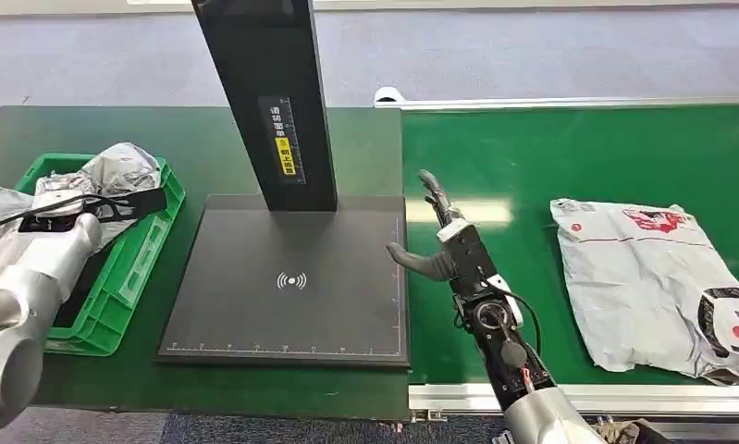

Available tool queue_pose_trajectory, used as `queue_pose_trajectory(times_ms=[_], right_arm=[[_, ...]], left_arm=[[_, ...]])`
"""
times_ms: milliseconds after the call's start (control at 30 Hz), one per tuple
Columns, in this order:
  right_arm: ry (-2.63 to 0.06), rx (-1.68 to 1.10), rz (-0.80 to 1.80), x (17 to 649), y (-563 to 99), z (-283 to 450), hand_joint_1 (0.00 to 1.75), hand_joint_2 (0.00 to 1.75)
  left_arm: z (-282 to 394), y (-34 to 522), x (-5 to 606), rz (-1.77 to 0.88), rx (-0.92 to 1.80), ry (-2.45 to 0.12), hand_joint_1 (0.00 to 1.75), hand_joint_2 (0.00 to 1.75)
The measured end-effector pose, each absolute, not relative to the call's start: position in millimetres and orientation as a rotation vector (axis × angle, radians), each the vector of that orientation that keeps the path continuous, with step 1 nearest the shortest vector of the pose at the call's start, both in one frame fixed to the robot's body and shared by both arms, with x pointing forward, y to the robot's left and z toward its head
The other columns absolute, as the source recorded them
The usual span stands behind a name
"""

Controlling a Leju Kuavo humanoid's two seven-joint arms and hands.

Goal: Moved the parcel from conveyor to table for the left to box.

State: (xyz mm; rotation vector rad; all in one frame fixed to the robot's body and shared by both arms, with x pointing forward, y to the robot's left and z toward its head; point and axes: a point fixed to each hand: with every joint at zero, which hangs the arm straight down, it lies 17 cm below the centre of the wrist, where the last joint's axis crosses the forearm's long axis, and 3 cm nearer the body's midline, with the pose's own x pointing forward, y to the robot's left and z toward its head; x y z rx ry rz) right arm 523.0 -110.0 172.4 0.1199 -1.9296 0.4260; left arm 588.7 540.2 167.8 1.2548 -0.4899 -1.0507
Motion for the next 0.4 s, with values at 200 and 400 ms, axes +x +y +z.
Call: queue_pose_trajectory(times_ms=[200, 400], right_arm=[[-1.925, 0.130, 0.434, 521.5, -109.6, 170.9, 0.00, 1.75], [-1.934, 0.137, 0.405, 518.3, -113.5, 173.8, 0.00, 1.75]], left_arm=[[231.0, 527.3, 614.6, -0.859, 1.501, -0.828, 0.00, 0.00], [315.9, 491.0, 613.2, -0.525, 1.573, -1.444, 0.00, 1.75]])
